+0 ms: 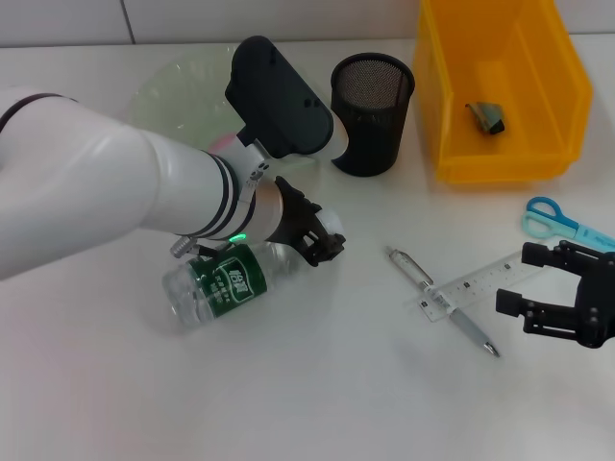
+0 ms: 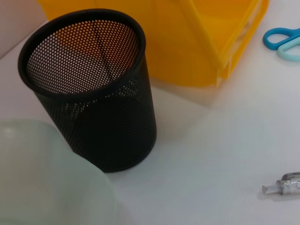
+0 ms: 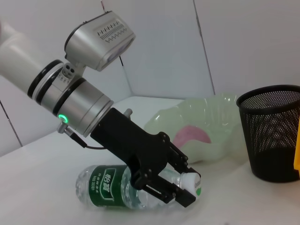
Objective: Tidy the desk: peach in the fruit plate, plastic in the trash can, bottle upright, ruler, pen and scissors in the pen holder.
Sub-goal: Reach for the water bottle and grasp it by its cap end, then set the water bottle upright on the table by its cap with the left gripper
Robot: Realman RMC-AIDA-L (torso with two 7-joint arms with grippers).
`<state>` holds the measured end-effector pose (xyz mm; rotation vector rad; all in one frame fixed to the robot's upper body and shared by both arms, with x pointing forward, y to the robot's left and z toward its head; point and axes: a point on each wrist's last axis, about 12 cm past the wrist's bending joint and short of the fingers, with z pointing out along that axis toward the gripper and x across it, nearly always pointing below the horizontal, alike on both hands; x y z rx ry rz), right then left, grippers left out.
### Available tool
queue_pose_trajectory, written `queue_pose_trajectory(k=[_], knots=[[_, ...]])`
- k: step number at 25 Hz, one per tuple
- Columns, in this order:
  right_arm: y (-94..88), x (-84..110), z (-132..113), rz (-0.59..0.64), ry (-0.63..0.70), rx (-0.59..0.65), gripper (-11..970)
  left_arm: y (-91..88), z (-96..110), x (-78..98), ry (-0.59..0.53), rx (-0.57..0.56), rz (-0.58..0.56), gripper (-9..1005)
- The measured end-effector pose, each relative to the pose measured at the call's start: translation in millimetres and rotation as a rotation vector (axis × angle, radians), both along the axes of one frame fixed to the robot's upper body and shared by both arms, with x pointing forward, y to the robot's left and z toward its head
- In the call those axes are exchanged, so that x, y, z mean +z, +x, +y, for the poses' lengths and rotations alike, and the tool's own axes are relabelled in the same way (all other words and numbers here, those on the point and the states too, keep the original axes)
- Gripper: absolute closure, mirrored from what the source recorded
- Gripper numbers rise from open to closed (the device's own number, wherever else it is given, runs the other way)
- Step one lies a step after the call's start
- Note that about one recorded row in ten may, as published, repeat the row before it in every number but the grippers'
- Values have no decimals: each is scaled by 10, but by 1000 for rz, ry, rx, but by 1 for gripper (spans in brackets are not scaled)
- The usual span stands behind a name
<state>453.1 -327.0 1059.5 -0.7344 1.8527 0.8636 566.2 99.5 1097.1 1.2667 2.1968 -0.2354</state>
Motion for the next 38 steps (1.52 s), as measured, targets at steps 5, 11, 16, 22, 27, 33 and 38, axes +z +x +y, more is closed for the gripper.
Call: queue_pose_trajectory(k=[5, 11, 16, 22, 27, 33, 38], knots=[[3, -11, 7, 6, -3, 3, 118, -11, -24, 39, 4, -13, 2, 538], [1, -7, 10, 13, 4, 5, 118, -217, -52, 294, 3, -86, -1, 557], [3, 0, 9, 12, 4, 6, 118, -375, 146, 588, -51, -140, -61, 556], [26, 12, 21, 7, 4, 11, 118, -407, 417, 690, -118, -137, -77, 554], [34, 14, 26, 10, 7, 12, 118, -413, 661, 711, -191, -122, -91, 552], [46, 27, 29, 15, 11, 11, 118, -442, 828, 715, -246, -124, -113, 551], [48, 30, 29, 20, 14, 9, 118, -426, 943, 723, -250, -93, -124, 549]])
